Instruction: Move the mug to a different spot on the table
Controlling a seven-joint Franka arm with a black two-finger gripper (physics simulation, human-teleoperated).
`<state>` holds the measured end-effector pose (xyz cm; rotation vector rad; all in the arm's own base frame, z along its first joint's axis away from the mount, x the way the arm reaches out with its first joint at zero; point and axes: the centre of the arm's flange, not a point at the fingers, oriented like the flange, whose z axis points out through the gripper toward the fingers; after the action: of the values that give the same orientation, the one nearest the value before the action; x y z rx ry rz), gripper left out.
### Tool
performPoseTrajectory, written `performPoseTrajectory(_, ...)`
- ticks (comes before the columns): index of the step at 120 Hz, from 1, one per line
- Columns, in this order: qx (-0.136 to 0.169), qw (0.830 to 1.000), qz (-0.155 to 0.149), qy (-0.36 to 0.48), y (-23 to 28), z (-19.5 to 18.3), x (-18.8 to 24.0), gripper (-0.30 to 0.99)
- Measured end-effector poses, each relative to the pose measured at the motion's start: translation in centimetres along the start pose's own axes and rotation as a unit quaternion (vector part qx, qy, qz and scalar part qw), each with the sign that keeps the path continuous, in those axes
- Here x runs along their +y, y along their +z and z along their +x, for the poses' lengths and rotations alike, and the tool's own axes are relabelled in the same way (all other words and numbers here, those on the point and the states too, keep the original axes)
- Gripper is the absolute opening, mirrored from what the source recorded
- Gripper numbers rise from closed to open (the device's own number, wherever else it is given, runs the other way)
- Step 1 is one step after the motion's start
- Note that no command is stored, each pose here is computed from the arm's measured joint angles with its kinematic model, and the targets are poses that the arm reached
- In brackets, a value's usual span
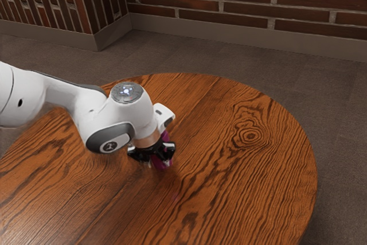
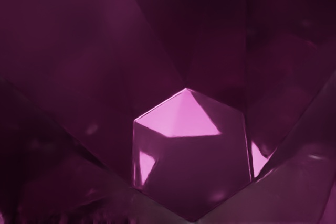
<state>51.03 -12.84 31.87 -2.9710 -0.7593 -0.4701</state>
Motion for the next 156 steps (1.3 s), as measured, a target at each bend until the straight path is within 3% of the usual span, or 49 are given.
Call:
performPoseTrajectory(64,0.032,0.999,0.009,-0.015,-0.1,6.5,-2.2,0.15)
performPoseTrajectory(116,-0.002,0.999,0.032,-0.017,5.2,8.1,-4.4,0.23)
performPoseTrajectory(140,-0.010,0.999,0.034,-0.010,6.6,8.2,-4.2,0.11)
performPoseTrajectory(156,-0.014,0.999,0.034,-0.007,7.2,8.2,-4.2,0.27)
